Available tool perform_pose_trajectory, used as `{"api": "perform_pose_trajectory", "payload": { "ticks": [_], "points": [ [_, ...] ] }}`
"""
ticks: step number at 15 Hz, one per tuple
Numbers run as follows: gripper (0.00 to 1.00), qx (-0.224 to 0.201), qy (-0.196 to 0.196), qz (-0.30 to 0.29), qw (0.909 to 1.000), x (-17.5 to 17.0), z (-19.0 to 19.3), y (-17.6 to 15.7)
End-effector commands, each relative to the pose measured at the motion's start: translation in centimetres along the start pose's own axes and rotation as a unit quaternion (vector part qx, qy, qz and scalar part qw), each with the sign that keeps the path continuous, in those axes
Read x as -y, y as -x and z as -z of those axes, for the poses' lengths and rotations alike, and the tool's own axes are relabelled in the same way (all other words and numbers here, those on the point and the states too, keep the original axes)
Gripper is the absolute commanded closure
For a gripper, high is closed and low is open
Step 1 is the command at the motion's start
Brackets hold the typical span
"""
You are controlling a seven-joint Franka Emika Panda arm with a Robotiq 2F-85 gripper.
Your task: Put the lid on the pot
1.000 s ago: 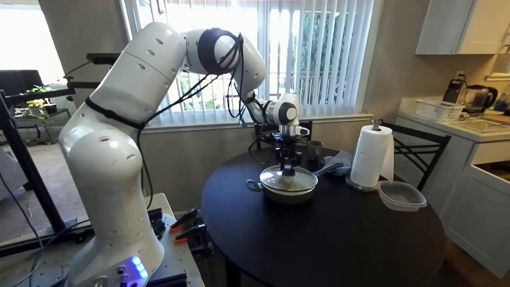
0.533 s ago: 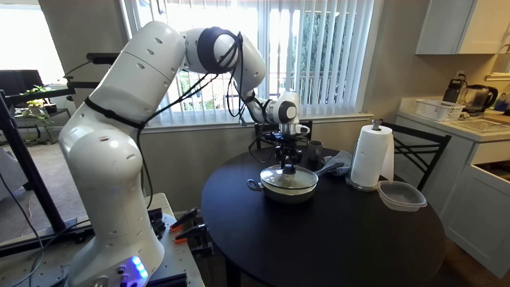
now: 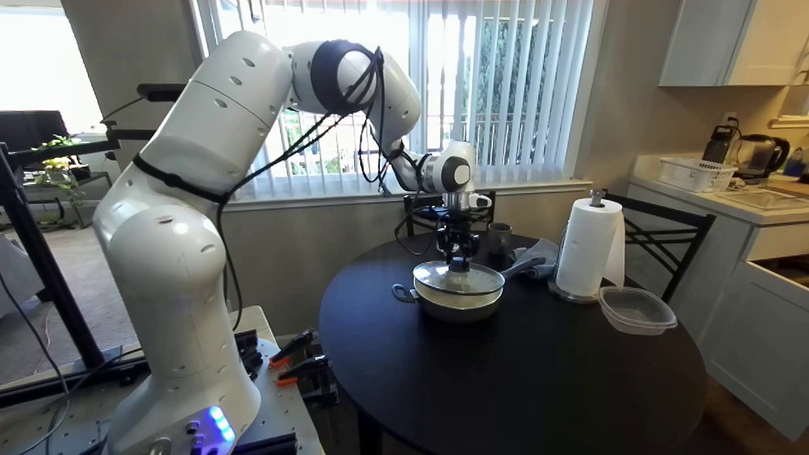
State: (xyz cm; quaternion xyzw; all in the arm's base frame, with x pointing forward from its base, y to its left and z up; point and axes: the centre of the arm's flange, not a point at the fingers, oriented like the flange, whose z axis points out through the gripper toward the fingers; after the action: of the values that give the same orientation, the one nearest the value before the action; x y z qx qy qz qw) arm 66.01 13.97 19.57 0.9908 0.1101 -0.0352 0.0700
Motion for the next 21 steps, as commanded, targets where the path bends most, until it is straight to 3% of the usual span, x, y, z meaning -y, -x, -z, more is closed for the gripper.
{"api": "perform_pose_trajectory", "payload": {
  "ticks": [1,8,21],
  "points": [
    [0.68,-0.019,0.007,0.004,0.9998,0.3,3.1,1.7],
    [0.68,-0.027,0.001,0.007,0.9996,0.5,4.2,1.4],
    [0.68,-0.033,-0.025,0.003,0.9991,-2.9,-0.2,0.0]
  ]
}}
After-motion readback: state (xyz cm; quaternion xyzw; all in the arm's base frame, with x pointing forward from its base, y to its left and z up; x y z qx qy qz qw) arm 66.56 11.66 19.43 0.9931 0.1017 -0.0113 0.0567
